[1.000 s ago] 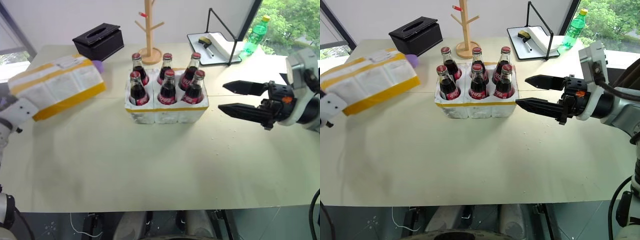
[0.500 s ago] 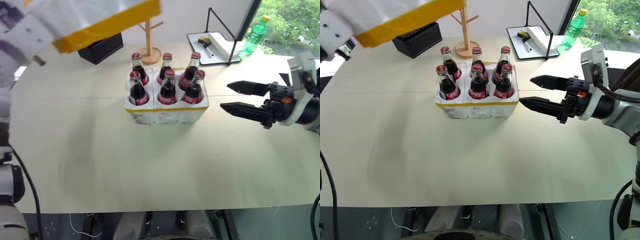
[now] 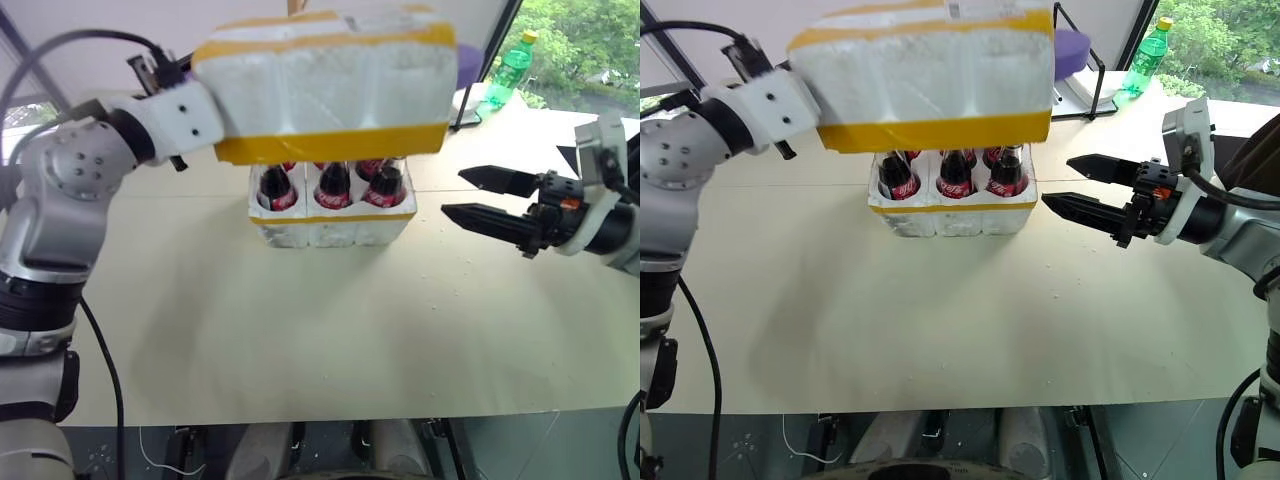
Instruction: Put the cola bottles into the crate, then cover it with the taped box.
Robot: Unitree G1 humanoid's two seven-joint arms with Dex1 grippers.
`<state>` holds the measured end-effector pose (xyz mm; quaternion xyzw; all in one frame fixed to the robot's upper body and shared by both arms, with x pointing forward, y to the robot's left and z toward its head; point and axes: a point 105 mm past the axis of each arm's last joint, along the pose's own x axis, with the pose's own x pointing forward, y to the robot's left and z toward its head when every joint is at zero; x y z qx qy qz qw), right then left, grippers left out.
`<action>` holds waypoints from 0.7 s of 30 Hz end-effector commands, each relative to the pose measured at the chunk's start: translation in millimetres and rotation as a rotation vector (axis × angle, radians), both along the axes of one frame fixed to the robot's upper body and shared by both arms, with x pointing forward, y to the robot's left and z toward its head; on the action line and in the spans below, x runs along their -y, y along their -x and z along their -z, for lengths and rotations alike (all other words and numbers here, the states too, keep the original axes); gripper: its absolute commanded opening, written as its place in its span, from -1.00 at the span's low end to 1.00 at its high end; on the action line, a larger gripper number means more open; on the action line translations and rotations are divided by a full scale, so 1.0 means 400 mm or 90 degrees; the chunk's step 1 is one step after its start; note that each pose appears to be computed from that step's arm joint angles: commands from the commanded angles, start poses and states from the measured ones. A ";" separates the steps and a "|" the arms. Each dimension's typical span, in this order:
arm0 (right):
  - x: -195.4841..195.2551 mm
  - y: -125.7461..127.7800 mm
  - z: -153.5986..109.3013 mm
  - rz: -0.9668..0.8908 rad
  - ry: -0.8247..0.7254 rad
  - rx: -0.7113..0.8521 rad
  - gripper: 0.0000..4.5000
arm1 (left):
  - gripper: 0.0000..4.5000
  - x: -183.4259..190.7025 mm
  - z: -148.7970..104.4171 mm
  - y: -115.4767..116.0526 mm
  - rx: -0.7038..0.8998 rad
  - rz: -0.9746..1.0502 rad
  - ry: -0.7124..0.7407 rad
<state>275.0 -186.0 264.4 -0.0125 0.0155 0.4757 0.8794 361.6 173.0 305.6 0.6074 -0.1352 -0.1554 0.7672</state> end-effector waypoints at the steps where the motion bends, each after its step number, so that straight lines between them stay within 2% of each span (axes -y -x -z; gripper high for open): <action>1: -0.004 0.011 -0.038 -0.003 -0.017 0.048 1.00 | -0.81 0.031 -0.002 -0.001 0.046 0.002 -0.044; 5: -0.005 0.010 -0.041 0.003 -0.026 0.051 1.00 | -0.81 0.051 0.023 -0.021 0.069 0.002 -0.090; 8: -0.001 0.011 -0.039 0.008 -0.027 0.050 1.00 | -0.23 0.065 0.049 -0.017 0.055 0.018 -0.092; 9: 0.000 0.011 -0.038 0.010 -0.027 0.049 1.00 | 0.05 0.065 0.056 -0.014 0.049 0.021 -0.092; 11: 0.002 0.012 -0.031 0.015 -0.020 0.046 1.00 | 0.43 0.052 0.079 -0.007 0.020 0.017 -0.079; 17: 0.015 0.010 -0.019 0.031 -0.010 0.038 1.00 | 0.43 -0.016 0.131 0.026 -0.085 -0.010 0.021; 21: 0.025 0.004 -0.010 0.039 -0.008 0.029 1.00 | 0.43 -0.050 0.138 0.053 -0.129 0.003 0.085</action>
